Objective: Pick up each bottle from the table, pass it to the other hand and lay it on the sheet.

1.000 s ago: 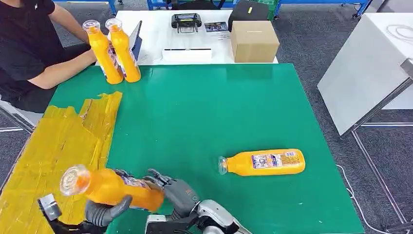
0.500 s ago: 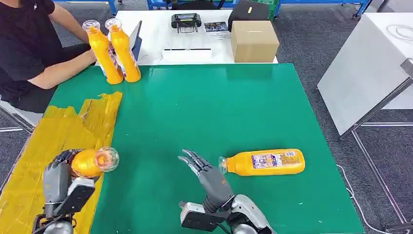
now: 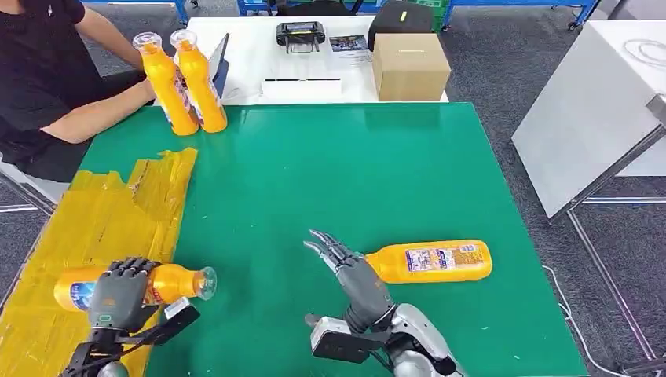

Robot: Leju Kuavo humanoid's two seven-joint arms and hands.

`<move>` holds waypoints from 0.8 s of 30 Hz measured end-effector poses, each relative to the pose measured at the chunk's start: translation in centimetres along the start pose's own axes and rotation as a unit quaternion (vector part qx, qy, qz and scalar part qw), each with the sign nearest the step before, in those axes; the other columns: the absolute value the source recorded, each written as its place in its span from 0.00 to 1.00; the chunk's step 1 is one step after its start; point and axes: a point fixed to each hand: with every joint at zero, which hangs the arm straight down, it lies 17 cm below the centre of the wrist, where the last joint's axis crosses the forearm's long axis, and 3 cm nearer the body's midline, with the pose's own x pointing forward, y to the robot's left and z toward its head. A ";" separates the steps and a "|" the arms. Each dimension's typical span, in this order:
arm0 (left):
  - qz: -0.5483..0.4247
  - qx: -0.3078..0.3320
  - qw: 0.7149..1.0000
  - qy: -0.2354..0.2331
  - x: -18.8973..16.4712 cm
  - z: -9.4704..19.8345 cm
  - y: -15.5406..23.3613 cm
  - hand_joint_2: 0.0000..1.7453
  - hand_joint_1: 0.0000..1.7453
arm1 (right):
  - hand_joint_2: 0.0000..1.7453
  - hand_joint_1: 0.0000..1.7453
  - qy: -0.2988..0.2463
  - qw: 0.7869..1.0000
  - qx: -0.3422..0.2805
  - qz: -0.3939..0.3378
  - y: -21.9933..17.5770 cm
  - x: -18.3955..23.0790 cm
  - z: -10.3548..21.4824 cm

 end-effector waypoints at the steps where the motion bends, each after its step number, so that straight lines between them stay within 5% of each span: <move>1: 0.001 -0.012 1.000 -0.006 0.1 0.1 -0.7 1.00 1.00 | 1.00 0.00 -0.001 1.000 0.002 0.000 -0.1 0.0 -0.1; 2: 0.004 -0.021 1.000 -0.012 0.1 0.3 -1.3 1.00 1.00 | 1.00 0.00 -0.002 1.000 0.001 0.000 -0.2 0.0 -0.2; 3: 0.008 -0.029 0.999 -0.018 0.2 0.3 -1.7 1.00 0.04 | 1.00 0.00 -0.003 1.000 0.001 0.000 -0.4 0.0 -0.3; 4: 0.014 -0.038 0.999 -0.024 0.2 0.4 -2.1 1.00 0.00 | 1.00 0.00 -0.005 1.000 0.003 0.001 -0.5 0.1 -0.5; 5: 0.018 -0.046 0.998 -0.028 0.1 0.5 -2.4 0.00 0.00 | 1.00 0.00 -0.006 1.000 0.003 0.002 -0.6 0.1 -0.6; 24: 0.067 -0.105 0.991 -0.054 -1.8 2.9 -3.9 0.00 0.00 | 1.00 0.00 0.005 0.999 0.011 0.036 -1.6 -1.9 -0.9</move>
